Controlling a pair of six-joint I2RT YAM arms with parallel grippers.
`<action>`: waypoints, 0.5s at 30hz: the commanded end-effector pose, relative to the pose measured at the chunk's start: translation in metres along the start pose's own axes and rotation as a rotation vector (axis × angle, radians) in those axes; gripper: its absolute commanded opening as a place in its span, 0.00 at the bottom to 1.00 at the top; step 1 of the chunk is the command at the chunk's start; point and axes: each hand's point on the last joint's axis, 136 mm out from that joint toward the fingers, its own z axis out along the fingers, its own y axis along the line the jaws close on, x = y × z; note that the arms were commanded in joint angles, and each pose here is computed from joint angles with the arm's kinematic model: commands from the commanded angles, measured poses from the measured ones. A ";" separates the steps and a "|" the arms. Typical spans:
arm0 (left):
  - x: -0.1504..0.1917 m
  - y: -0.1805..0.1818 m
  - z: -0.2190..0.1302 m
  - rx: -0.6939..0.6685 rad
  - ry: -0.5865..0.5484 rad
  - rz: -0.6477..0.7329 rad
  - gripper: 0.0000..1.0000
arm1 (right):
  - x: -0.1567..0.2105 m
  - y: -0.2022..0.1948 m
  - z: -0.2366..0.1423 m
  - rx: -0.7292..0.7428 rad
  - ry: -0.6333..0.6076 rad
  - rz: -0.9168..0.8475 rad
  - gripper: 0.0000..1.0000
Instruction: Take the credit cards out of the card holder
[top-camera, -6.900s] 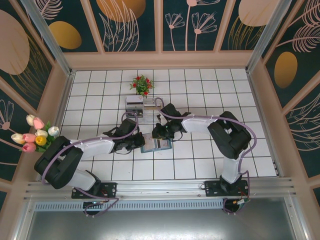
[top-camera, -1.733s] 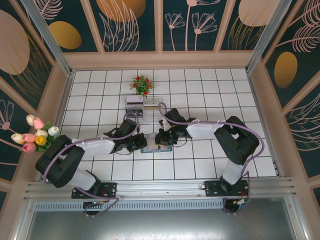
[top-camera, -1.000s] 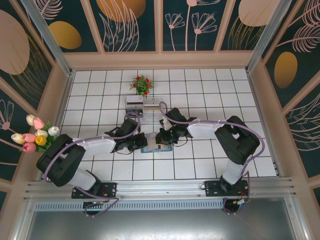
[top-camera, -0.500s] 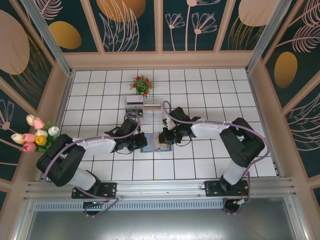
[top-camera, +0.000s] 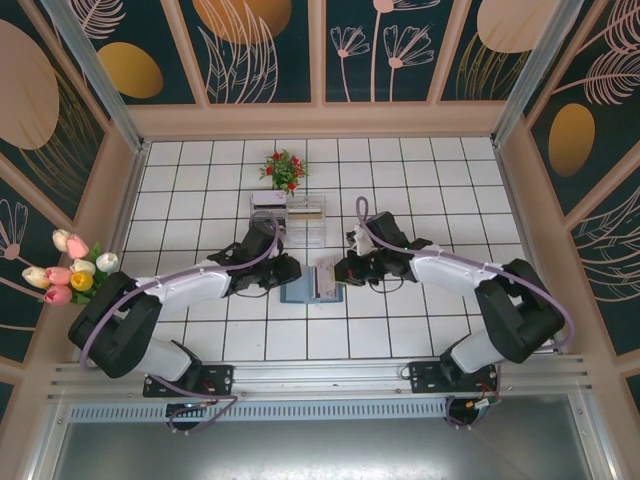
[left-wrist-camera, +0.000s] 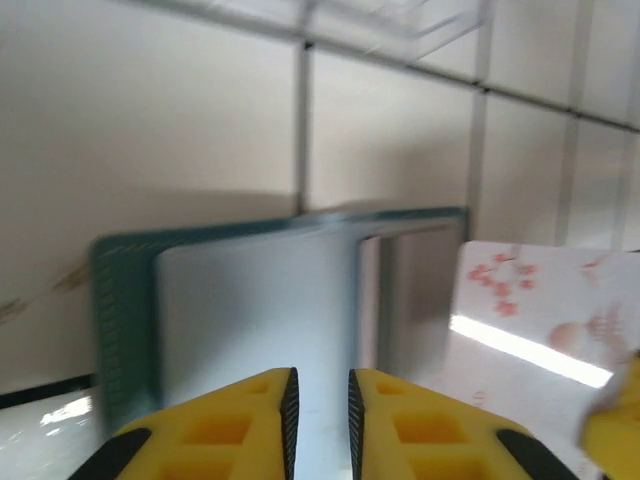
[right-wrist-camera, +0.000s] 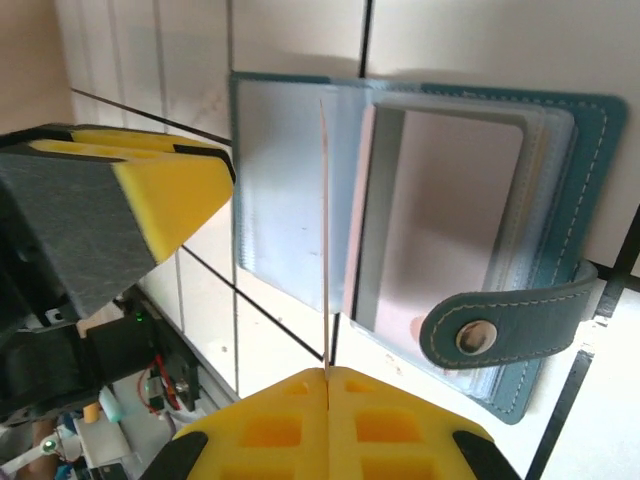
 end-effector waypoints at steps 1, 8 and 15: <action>-0.026 -0.044 -0.025 0.111 -0.070 0.018 0.32 | -0.014 0.033 -0.017 -0.147 -0.069 -0.059 0.06; -0.049 -0.082 -0.060 0.250 -0.140 -0.005 0.58 | -0.040 0.077 -0.045 -0.326 -0.197 -0.097 0.06; -0.056 -0.118 -0.088 0.484 -0.123 -0.018 0.71 | -0.054 0.117 -0.073 -0.490 -0.285 -0.135 0.06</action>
